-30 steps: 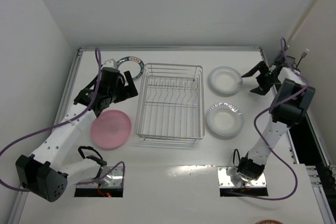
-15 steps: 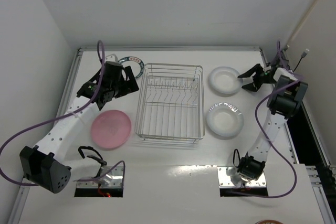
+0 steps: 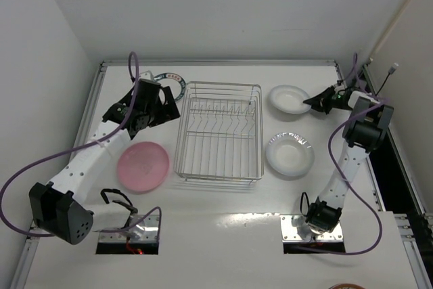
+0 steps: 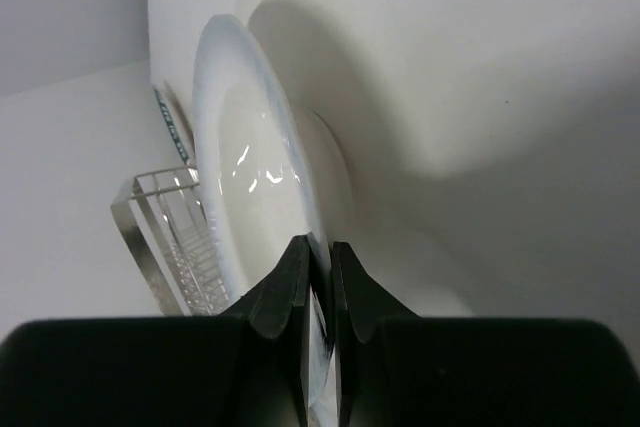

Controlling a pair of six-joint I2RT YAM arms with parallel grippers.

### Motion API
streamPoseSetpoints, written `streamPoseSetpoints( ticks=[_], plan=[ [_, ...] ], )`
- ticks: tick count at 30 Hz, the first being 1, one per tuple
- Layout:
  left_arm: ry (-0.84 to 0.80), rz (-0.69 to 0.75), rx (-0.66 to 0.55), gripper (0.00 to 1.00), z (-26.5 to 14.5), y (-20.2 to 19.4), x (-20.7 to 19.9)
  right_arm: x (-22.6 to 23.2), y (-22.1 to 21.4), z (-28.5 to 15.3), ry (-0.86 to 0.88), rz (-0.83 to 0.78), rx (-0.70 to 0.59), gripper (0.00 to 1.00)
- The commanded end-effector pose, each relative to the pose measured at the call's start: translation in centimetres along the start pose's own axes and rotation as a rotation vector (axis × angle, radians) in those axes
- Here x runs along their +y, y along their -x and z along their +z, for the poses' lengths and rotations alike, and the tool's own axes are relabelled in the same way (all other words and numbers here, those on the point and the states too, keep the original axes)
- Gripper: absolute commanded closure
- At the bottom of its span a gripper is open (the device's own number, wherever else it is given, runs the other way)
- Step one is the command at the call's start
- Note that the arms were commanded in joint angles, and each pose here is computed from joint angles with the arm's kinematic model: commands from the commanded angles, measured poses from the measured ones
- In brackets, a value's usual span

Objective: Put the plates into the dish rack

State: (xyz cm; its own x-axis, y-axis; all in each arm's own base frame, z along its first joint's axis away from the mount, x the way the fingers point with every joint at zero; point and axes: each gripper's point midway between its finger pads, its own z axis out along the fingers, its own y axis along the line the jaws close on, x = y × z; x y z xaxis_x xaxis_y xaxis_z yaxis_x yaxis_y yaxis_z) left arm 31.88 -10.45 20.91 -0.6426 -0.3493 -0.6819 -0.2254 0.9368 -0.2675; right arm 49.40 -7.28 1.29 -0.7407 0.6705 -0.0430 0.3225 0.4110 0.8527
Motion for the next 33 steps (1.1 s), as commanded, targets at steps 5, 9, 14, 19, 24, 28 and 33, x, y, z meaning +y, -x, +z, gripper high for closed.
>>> streamPoseSetpoints(
  ticks=[5, 9, 14, 19, 24, 28, 33],
  plan=[
    [-0.053, 0.002, 0.010, 0.00, 0.2, 0.9, -1.8, 5.2, 1.7, -4.1, -0.044, -0.196, -0.148, 1.00],
    [-0.068, 0.019, 0.007, 0.00, 0.1, 1.3, -2.2, 11.7, 1.8, -7.7, -0.081, -0.343, -0.275, 1.00],
    [-0.064, 0.032, 0.013, 0.00, 0.2, 1.5, -2.4, 17.1, 1.8, -13.3, -0.230, -0.413, -0.469, 1.00],
    [-0.050, 0.057, 0.013, 0.00, -0.2, 1.1, -3.5, 23.9, -2.5, -14.0, -0.354, -0.602, -0.488, 1.00],
    [-0.006, 0.075, 0.024, 0.00, -0.2, 0.1, -3.3, 24.9, -8.7, -12.5, -0.584, -0.679, -0.486, 1.00],
    [-0.012, 0.091, 0.004, 0.00, -1.1, 0.1, -3.6, 26.3, -13.5, -10.0, -0.669, -0.761, -0.435, 1.00],
    [0.001, 0.099, -0.016, 0.00, -2.4, 0.0, -3.2, 26.4, -17.1, -8.3, -0.794, -0.797, -0.406, 1.00]
  ],
)
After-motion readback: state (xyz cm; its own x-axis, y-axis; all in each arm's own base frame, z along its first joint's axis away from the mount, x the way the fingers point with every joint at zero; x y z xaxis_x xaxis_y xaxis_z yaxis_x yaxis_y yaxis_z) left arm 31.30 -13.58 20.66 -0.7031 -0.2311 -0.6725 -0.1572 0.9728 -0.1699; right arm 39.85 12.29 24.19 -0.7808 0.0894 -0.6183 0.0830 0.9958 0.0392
